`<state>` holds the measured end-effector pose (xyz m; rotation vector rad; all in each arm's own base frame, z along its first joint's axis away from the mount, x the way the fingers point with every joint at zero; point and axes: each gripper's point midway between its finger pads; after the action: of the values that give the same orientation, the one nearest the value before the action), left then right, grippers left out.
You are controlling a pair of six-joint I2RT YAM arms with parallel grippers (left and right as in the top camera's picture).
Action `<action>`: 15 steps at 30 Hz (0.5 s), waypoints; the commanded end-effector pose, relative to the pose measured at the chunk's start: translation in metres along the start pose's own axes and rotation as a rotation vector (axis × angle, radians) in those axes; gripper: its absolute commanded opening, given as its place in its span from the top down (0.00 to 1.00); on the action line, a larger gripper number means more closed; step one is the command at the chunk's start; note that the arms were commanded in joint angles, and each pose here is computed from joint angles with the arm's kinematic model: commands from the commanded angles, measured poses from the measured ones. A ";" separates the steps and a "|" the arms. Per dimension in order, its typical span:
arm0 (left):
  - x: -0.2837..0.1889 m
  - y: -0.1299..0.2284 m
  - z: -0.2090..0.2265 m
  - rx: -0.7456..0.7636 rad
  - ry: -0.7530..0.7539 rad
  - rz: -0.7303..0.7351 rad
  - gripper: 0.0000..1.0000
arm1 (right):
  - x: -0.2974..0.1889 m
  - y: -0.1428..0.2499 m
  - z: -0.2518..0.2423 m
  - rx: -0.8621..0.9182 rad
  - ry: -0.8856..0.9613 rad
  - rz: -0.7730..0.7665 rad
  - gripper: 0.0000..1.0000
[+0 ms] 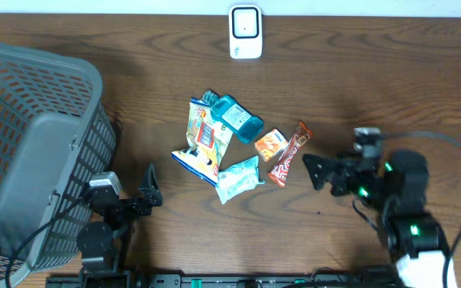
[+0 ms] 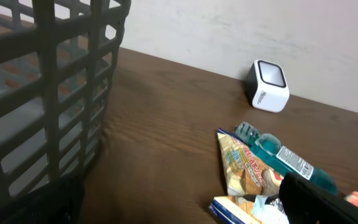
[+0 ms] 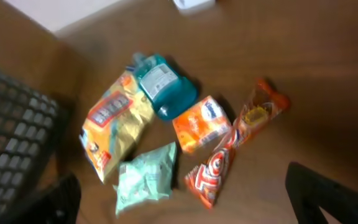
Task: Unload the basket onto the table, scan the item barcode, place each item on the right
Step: 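Reach the right gripper forward toward the candy bar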
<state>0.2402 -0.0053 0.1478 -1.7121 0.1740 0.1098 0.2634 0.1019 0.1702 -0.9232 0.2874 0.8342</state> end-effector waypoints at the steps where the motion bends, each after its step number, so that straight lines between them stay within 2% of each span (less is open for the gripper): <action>1: 0.000 0.008 -0.001 -0.002 0.011 0.031 0.00 | 0.010 -0.018 0.004 -0.091 0.161 0.044 0.01; 4: 0.000 0.018 0.000 -0.006 0.005 0.070 0.00 | 0.027 -0.002 0.015 -0.110 0.172 0.170 0.01; 10: 0.000 0.019 0.000 -0.007 0.004 0.074 0.00 | 0.062 0.018 0.021 -0.125 0.143 0.269 0.01; 12: 0.000 0.019 0.000 -0.007 0.004 0.074 0.00 | 0.074 0.016 0.019 -0.127 0.148 0.260 0.28; 13: 0.000 0.019 0.000 -0.007 0.004 0.074 0.00 | 0.079 0.016 0.018 -0.098 0.151 0.259 0.29; 15: 0.000 0.019 0.000 -0.007 0.005 0.074 0.00 | 0.089 0.018 0.013 -0.027 0.170 0.263 0.21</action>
<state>0.2380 -0.0054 0.1430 -1.7126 0.1967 0.1359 0.3000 0.1609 0.1239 -1.0488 0.5082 1.0375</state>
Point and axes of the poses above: each gripper's point midway between its finger pads, its own x axis out along the fingers, its own z axis along the line the jaws close on, y = z × x, and after that the axes turned 8 degrees about x, right-handed
